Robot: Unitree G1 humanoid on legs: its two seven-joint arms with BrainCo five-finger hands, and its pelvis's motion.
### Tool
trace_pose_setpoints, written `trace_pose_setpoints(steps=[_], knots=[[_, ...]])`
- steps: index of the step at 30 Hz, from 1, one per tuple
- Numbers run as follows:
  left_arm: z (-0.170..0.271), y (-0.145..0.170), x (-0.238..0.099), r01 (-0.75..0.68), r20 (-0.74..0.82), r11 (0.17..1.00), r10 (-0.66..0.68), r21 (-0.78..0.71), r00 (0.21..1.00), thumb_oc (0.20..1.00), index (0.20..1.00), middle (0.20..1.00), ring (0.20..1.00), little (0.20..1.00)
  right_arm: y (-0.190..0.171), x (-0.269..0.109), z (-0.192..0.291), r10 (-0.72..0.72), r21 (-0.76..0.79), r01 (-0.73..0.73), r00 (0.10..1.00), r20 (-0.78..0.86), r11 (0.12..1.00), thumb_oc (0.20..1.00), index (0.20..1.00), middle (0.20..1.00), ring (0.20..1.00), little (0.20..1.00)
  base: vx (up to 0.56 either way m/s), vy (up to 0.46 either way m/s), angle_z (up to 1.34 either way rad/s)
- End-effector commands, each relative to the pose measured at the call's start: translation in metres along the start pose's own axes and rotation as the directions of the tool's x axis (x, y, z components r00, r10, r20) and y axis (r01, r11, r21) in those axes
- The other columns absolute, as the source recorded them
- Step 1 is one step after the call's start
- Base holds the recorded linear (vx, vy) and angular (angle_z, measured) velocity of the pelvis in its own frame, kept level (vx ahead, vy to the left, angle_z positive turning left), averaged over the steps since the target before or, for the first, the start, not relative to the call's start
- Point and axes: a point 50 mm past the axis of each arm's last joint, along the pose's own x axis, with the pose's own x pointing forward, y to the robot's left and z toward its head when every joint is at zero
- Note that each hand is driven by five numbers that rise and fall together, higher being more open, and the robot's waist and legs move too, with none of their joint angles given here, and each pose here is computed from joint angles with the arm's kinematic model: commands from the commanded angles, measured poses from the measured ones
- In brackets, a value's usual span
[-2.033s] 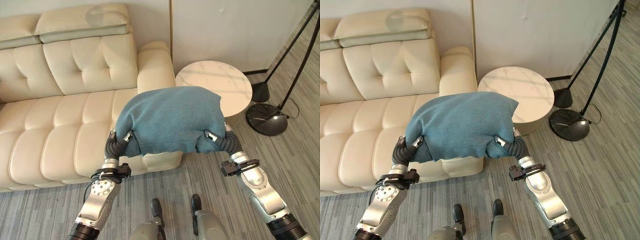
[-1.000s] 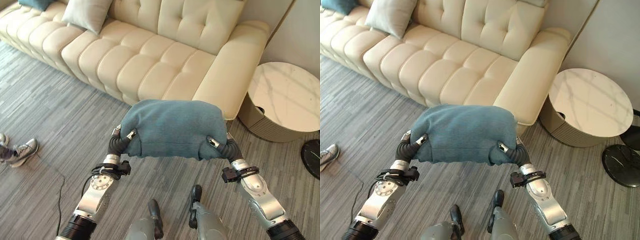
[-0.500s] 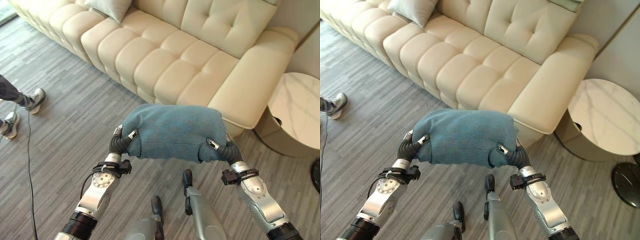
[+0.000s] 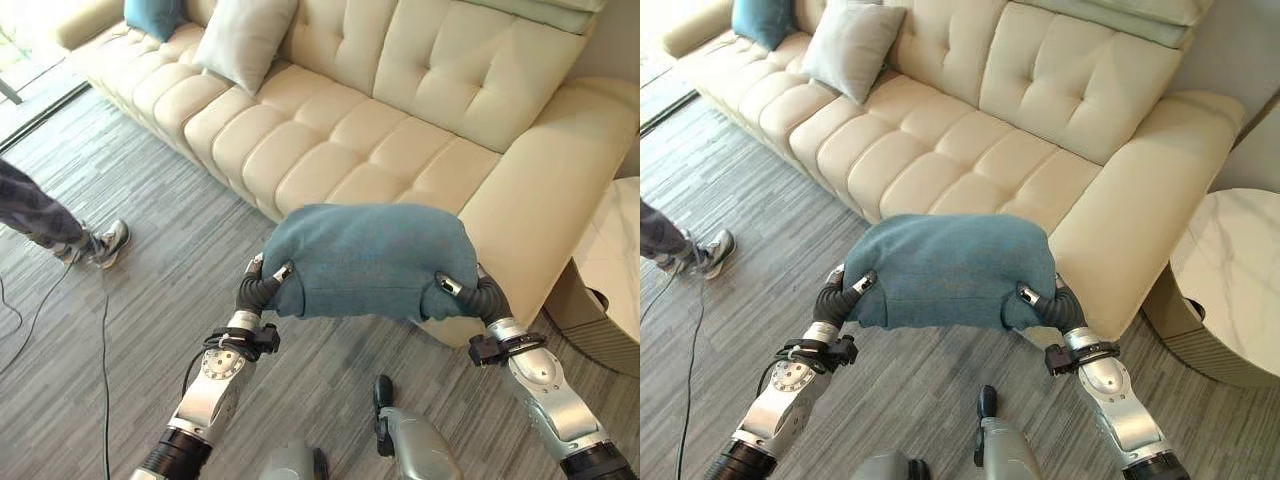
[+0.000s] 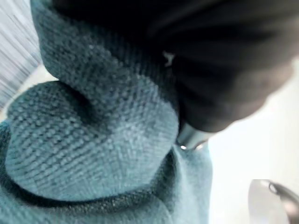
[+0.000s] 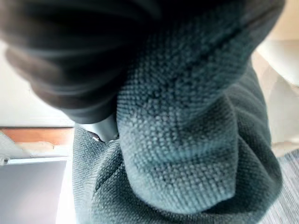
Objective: Pick up all the scattered cushions and arrange them neatly on the sofa.
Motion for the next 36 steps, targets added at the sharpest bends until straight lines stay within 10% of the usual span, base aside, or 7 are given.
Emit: trace_pose_setpoints(steps=[1, 36], knots=[[0.042, -0.037, 0.0, 0.213, 0.241, 0.977, -0.211, 0.018, 0.947, 0.2, 0.2, 0.2, 0.2, 0.2, 0.039, 0.007, 0.048, 0.139, 0.073, -0.167, 0.947, 0.29, 0.983, 0.2, 0.2, 0.2, 0.2, 0.2, 0.37, 0.167, -1.04], [0.027, -0.015, -0.011, 0.19, 0.155, 0.976, -0.205, 0.104, 0.966, 0.2, 0.2, 0.2, 0.2, 0.2, 0.035, 0.007, 0.026, 0.112, 0.132, -0.14, 0.973, 0.2, 0.981, 0.2, 0.2, 0.2, 0.2, 0.2, 0.26, 0.103, -0.52]])
